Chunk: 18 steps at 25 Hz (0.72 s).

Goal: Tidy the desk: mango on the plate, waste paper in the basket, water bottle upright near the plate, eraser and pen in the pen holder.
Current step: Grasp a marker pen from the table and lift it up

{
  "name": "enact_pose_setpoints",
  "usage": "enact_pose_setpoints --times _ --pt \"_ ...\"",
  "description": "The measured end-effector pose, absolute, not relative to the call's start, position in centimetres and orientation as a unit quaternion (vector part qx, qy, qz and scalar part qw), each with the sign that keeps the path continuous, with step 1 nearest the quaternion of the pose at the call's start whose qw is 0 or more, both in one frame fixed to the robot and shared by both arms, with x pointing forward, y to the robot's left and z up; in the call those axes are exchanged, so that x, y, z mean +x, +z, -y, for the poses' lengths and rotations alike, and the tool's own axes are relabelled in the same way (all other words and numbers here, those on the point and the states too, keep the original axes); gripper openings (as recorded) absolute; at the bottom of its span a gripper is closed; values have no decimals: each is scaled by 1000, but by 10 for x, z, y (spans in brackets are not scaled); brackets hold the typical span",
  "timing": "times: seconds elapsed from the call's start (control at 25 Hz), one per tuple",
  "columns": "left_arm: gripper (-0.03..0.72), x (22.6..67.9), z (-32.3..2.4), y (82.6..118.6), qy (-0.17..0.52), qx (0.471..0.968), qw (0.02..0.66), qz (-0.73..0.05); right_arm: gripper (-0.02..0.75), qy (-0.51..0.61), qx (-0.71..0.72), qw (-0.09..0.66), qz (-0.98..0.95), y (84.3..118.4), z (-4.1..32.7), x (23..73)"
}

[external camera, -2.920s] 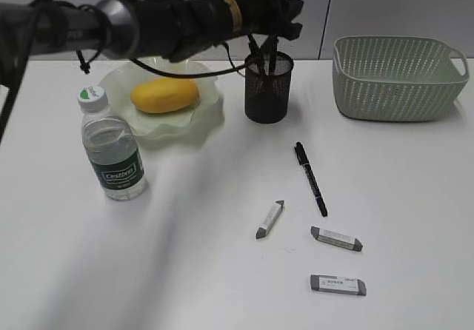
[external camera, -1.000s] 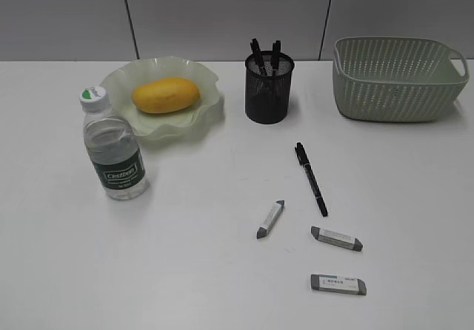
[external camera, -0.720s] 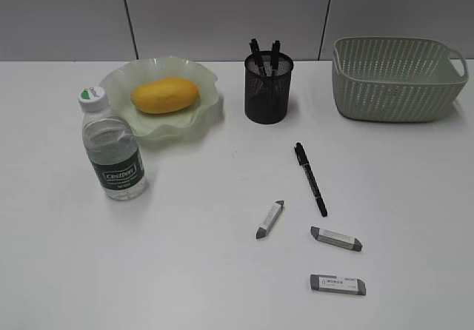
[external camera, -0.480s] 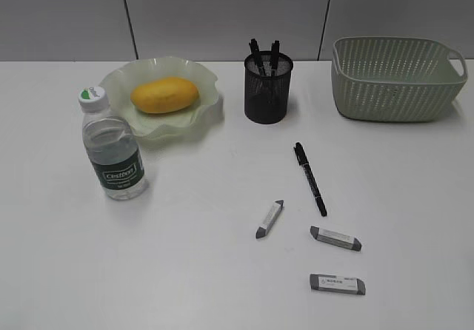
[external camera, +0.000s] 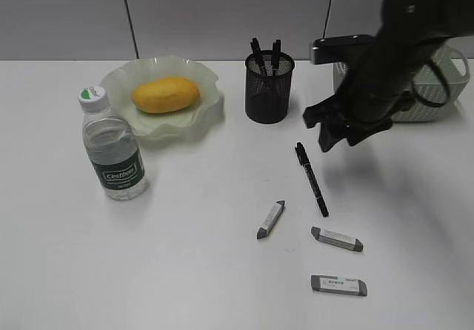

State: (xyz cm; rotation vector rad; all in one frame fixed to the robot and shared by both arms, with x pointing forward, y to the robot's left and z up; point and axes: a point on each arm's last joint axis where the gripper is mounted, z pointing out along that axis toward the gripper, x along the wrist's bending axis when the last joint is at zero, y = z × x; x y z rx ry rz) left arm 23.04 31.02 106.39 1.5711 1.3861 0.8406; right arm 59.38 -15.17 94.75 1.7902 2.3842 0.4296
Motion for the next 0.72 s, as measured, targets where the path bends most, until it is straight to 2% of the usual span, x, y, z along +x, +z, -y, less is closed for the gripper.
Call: enact_pose_setpoints --times 0.2,0.48,0.56,0.6,0.68,0.72 --pt "431 230 -310 1064 337 629 428 -555 421 96 588 40 -802 912 116 631" --pt "430 230 -310 1064 337 629 428 -555 421 68 588 27 -806 881 108 644" --pt "430 230 -310 1064 337 629 428 -555 372 64 588 27 -806 877 108 645" --pt "430 230 -310 1064 337 629 428 -555 322 65 587 28 -806 877 108 646" --pt "430 230 -310 1064 337 629 428 -555 139 66 588 29 -806 877 108 646" --pt "430 230 -310 1064 337 629 428 -555 131 71 589 32 -804 879 107 647"
